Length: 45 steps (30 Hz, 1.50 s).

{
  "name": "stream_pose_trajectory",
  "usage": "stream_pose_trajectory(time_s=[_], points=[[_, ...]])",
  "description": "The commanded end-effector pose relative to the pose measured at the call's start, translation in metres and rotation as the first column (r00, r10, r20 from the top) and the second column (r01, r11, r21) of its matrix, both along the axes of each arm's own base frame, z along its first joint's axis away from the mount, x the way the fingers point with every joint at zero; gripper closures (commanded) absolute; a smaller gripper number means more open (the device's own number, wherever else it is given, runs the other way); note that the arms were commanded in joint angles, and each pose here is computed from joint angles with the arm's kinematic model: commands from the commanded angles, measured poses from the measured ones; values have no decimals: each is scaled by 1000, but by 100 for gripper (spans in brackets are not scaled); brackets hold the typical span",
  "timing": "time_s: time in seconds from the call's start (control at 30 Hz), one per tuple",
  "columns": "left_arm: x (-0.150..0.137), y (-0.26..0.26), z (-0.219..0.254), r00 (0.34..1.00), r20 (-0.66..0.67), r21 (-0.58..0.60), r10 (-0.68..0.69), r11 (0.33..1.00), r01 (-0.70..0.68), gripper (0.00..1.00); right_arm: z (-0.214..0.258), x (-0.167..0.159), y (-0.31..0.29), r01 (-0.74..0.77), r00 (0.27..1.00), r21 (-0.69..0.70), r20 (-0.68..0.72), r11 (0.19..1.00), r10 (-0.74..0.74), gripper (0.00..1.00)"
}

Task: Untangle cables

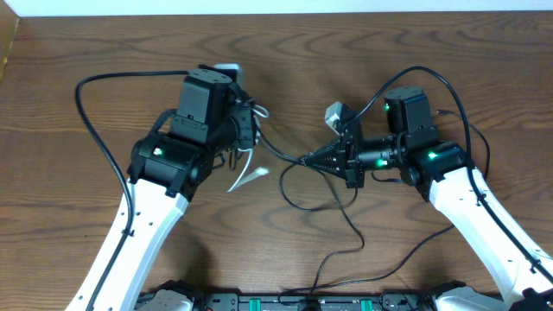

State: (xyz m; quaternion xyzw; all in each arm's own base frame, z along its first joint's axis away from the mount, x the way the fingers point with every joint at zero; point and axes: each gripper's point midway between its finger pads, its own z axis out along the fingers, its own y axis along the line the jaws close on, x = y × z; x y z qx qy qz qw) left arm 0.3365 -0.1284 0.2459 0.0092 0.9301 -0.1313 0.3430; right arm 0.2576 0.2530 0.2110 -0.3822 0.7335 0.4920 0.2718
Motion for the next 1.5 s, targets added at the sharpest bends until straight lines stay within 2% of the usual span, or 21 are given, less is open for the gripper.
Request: stream_pose_trajectory(time_s=[0.0, 0.13, 0.17, 0.23, 0.27, 0.33, 0.4, 0.53, 0.73, 0.8, 0.93, 1.07, 1.2, 1.37, 1.4, 1.47], points=[[6, 15, 6, 992, 6, -26, 124, 992, -124, 92, -18, 18, -12, 137, 989, -115, -32, 984, -141, 99], [-2, -9, 7, 999, -34, -123, 15, 992, -19, 92, -18, 28, -14, 195, 979, -127, -40, 972, -202, 99], [-6, -16, 7, 999, -39, -144, -28, 989, 22, 92, -17, 29, -13, 196, 979, -121, -30, 973, -201, 95], [-12, -29, 10, 993, -45, -186, -109, 977, 99, 92, -13, 33, -12, 199, 980, -106, -6, 974, -201, 67], [-16, -36, 11, 988, -47, -207, -150, 969, 137, 92, -11, 34, -11, 198, 980, -97, 4, 976, -198, 57], [-22, -46, 14, 977, -52, -253, -206, 949, 187, 92, -4, 36, -8, 188, 982, -66, 25, 980, -187, 44], [-28, -54, 16, 967, -56, -292, -249, 930, 222, 92, 5, 36, -4, 164, 985, -27, 51, 986, -163, 35], [-37, -67, 22, 947, -57, -357, -317, 892, 277, 92, 13, 40, 1, 154, 983, 3, 101, 988, -154, 28], [-45, -81, 33, 920, -29, -425, -390, 838, 342, 92, 10, 49, -3, 198, 972, -23, 134, 980, -193, 27], [-48, -87, 40, 905, -2, -457, -425, 806, 378, 92, 10, 49, -3, 198, 972, -22, 136, 980, -193, 23], [-54, -99, 55, 869, 55, -509, -491, 735, 448, 92, 11, 48, -1, 194, 972, -21, 138, 981, -189, 23], [-56, -104, 59, 859, 73, -511, -507, 720, 469, 92, 11, 47, 0, 180, 971, -23, 164, 983, -174, 27], [-62, -112, 60, 843, 84, -508, -531, 705, 494, 92, 12, 48, 1, 179, 970, -18, 172, 984, -174, 45], [-70, -122, 61, 824, 89, -507, -560, 687, 521, 92, 16, 50, 2, 180, 965, -5, 193, 984, -176, 56], [-71, -124, 62, 821, 92, -506, -564, 683, 526, 92, 17, 51, 2, 180, 964, -1, 198, 984, -176, 62], [-71, -125, 62, 817, 98, -500, -569, 681, 534, 92, 18, 51, 3, 179, 963, 2, 203, 984, -175, 85]])
